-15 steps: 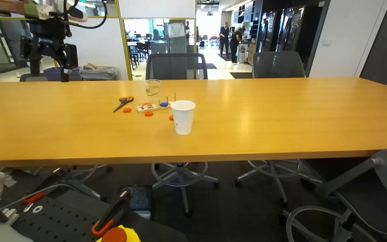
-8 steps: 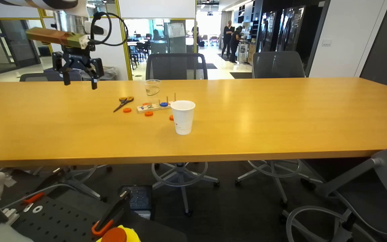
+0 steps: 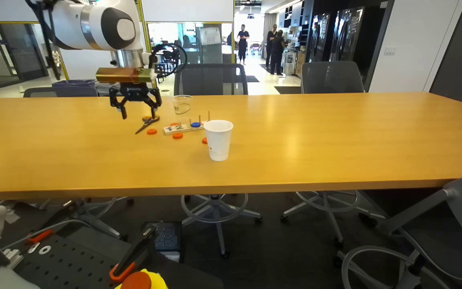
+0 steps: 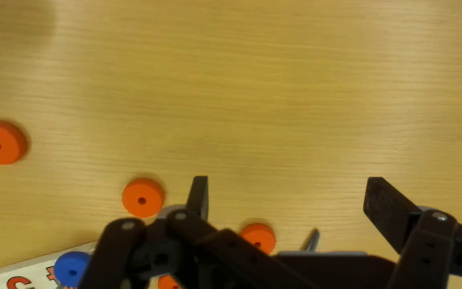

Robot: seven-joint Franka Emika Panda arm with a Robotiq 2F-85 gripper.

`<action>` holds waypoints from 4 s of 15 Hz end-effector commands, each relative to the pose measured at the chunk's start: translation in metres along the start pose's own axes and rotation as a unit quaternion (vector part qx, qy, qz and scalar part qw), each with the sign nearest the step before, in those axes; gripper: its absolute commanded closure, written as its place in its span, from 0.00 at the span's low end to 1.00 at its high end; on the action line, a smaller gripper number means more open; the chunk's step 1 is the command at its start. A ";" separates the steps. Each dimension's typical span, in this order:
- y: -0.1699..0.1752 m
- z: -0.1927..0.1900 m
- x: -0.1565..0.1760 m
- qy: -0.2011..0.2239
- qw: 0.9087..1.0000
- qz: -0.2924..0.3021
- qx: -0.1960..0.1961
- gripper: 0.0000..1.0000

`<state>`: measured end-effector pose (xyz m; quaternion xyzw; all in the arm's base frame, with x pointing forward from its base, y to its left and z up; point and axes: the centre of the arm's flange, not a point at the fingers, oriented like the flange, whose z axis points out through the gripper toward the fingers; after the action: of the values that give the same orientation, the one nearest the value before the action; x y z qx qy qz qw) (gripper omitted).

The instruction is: Put two round orange blocks in the white cup then put the blue round block in the clear cup, then put the last two round orange blocks

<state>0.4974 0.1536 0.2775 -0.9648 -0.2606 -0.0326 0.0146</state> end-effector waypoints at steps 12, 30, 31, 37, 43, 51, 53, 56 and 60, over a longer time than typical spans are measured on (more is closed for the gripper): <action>0.109 0.087 0.072 -0.020 0.999 -0.049 -0.005 0.00; 0.113 0.093 0.073 -0.049 0.996 -0.069 -0.011 0.00; 0.112 0.094 0.073 -0.047 0.997 -0.067 -0.008 0.00; 0.112 0.088 0.077 -0.043 0.997 -0.058 -0.011 0.58; 0.115 0.074 0.073 -0.053 0.998 -0.002 -0.035 0.77; 0.151 -0.038 0.035 -0.014 0.982 0.173 -0.071 0.77; 0.162 -0.062 0.016 -0.009 0.971 0.226 -0.080 0.77; 0.173 -0.083 -0.015 -0.003 0.947 0.306 -0.093 0.77; 0.184 -0.092 -0.048 -0.008 0.915 0.392 -0.089 0.77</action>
<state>0.5709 -0.0239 0.3520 -0.9937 0.0873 -0.0396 -0.0586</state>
